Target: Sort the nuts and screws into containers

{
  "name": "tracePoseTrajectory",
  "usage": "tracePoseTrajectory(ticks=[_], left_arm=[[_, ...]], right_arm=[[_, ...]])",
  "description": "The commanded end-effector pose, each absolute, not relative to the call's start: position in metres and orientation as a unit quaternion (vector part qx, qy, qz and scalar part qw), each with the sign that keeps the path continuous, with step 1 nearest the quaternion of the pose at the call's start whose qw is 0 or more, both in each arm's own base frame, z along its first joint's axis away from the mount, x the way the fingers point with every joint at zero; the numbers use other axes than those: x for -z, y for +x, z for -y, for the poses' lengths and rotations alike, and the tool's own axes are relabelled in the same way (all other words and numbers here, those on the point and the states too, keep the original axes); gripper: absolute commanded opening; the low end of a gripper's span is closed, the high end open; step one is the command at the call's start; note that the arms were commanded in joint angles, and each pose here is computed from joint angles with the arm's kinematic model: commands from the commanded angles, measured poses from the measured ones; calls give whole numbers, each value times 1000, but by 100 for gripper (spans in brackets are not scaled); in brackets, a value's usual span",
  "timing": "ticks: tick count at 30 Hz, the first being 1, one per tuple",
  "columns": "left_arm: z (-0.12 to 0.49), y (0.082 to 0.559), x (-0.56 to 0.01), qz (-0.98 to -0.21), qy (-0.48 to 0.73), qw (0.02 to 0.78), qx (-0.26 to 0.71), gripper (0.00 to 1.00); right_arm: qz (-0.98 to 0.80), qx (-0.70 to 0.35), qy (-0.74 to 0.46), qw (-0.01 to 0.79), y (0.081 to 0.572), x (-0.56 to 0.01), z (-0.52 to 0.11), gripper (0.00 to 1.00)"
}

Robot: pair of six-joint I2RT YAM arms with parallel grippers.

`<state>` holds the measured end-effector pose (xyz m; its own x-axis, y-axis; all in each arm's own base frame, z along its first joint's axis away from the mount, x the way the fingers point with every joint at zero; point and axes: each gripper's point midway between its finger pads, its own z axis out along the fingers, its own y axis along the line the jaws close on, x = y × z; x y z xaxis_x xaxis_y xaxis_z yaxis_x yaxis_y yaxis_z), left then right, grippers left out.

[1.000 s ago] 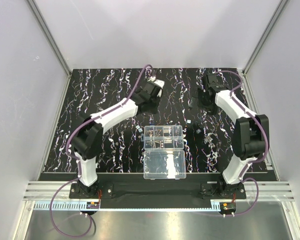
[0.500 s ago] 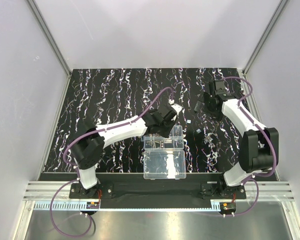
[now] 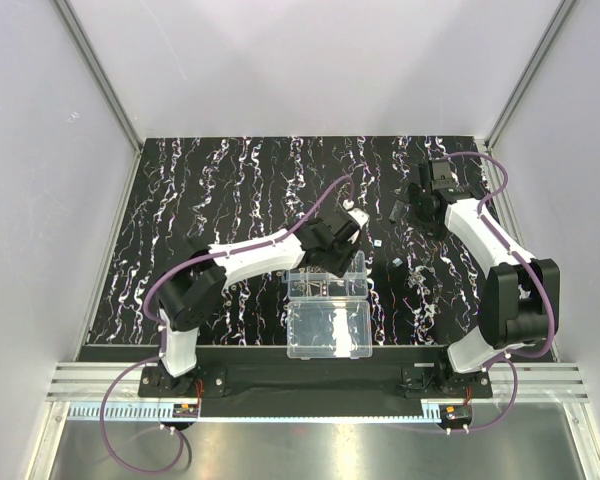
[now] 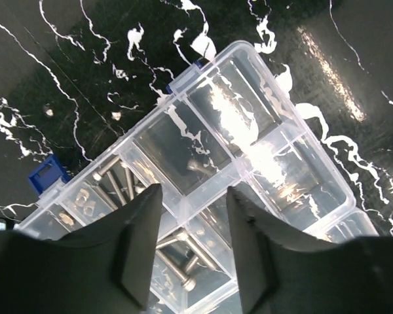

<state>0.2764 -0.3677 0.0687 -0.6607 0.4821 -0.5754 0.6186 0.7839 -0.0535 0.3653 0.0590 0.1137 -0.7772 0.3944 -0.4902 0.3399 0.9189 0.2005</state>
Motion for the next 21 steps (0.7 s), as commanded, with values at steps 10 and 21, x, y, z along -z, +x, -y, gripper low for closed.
tracePoseTrajectory(ticks=[10,21], left_arm=[[325,336,-179,-889,187,395,140,76],[220,424,-129,-923,69,373,72,75]], right_arm=[[-927,-76,183,318,382,-147,-64,100],[-935,-79,168,302,390,-134,-68,100]])
